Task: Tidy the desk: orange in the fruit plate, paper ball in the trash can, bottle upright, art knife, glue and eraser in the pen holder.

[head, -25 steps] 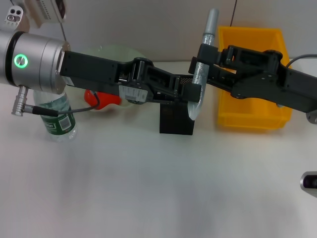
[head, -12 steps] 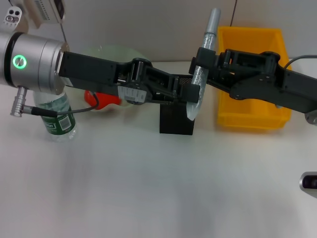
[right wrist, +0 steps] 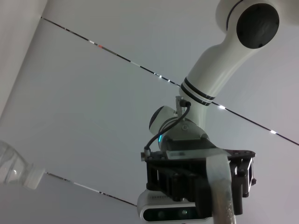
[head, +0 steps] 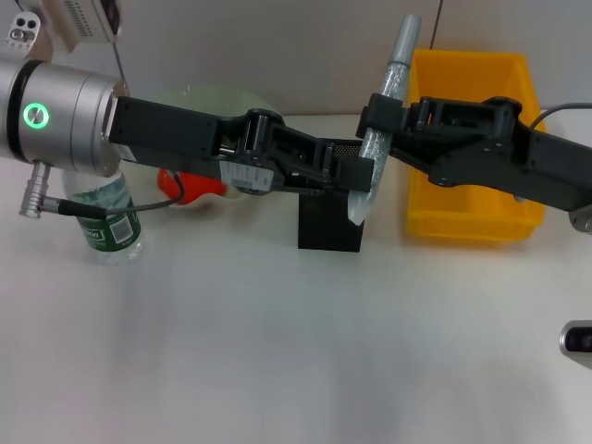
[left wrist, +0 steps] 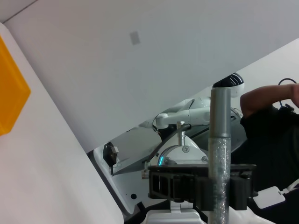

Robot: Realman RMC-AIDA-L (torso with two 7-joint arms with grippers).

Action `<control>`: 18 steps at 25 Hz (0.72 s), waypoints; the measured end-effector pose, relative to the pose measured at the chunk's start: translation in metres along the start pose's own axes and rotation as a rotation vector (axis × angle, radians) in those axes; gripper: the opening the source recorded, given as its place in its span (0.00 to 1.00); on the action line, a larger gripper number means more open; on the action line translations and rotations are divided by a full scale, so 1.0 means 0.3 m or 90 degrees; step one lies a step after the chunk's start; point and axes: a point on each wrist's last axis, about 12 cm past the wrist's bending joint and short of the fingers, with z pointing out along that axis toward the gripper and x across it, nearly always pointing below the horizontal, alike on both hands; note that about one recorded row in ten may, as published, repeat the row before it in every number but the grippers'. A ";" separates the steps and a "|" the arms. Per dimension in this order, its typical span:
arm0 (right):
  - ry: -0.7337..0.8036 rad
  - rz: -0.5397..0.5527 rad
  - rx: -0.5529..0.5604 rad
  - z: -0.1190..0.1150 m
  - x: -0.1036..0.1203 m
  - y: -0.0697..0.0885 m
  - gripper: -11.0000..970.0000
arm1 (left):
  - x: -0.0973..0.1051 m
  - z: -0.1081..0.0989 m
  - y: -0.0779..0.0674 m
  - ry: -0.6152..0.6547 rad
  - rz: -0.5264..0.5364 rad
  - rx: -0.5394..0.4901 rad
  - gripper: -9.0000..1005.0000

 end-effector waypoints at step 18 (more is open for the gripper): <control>0.003 0.000 0.001 -0.007 -0.004 -0.001 0.16 | 0.002 -0.007 0.000 0.000 -0.006 -0.003 0.45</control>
